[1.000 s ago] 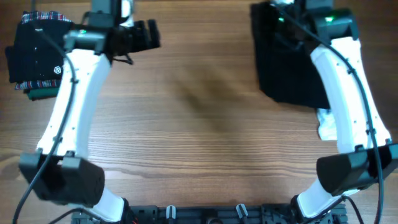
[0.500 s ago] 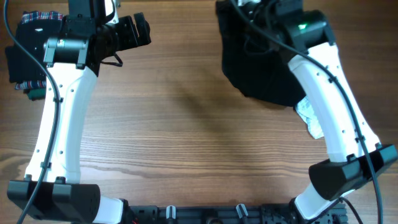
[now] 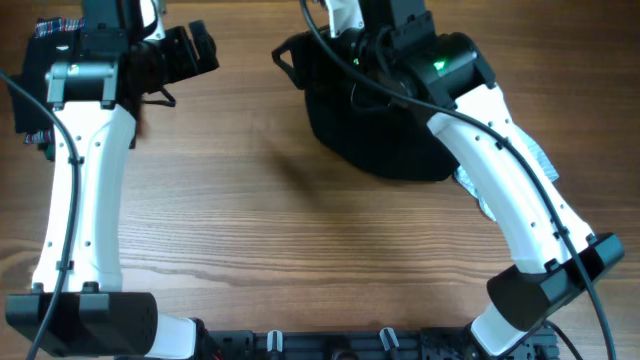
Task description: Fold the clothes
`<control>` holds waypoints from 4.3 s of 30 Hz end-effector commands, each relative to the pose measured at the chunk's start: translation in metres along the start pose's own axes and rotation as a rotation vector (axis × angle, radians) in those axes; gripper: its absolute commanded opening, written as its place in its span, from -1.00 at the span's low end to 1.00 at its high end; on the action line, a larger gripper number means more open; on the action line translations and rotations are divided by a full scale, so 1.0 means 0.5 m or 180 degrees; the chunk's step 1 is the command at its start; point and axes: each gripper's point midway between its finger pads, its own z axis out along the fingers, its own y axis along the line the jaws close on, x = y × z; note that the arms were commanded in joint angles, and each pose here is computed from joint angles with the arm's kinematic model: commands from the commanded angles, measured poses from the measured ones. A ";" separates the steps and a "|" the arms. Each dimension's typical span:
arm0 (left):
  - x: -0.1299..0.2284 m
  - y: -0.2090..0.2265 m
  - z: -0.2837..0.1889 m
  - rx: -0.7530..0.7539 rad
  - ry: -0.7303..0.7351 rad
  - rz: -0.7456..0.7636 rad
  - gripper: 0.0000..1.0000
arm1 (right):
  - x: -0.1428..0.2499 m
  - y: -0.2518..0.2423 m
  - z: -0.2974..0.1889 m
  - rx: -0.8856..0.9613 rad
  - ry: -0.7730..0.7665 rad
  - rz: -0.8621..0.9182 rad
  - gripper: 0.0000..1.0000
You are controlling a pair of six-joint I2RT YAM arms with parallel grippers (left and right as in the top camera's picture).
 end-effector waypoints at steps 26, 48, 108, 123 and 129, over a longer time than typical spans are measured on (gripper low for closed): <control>0.058 -0.133 0.052 0.0504 0.0338 0.0237 1.00 | 0.421 -0.573 -0.296 0.2576 0.1465 0.2733 0.79; 0.087 -0.120 0.092 0.0429 0.0545 0.0213 1.00 | 0.599 -0.761 -0.167 0.2800 0.1047 0.2404 0.42; 0.106 -0.110 0.090 0.0360 0.0667 0.0207 1.00 | 0.363 -0.744 -0.495 0.2641 0.0041 0.3058 0.01; 0.118 -0.104 0.088 0.0317 0.0746 0.0197 0.99 | 0.642 -0.668 -0.280 0.2048 0.1016 0.3278 -0.91; 0.121 -0.102 0.088 0.0309 0.0769 0.0194 0.99 | 0.687 -0.712 -0.313 0.2731 0.0997 0.3384 -0.91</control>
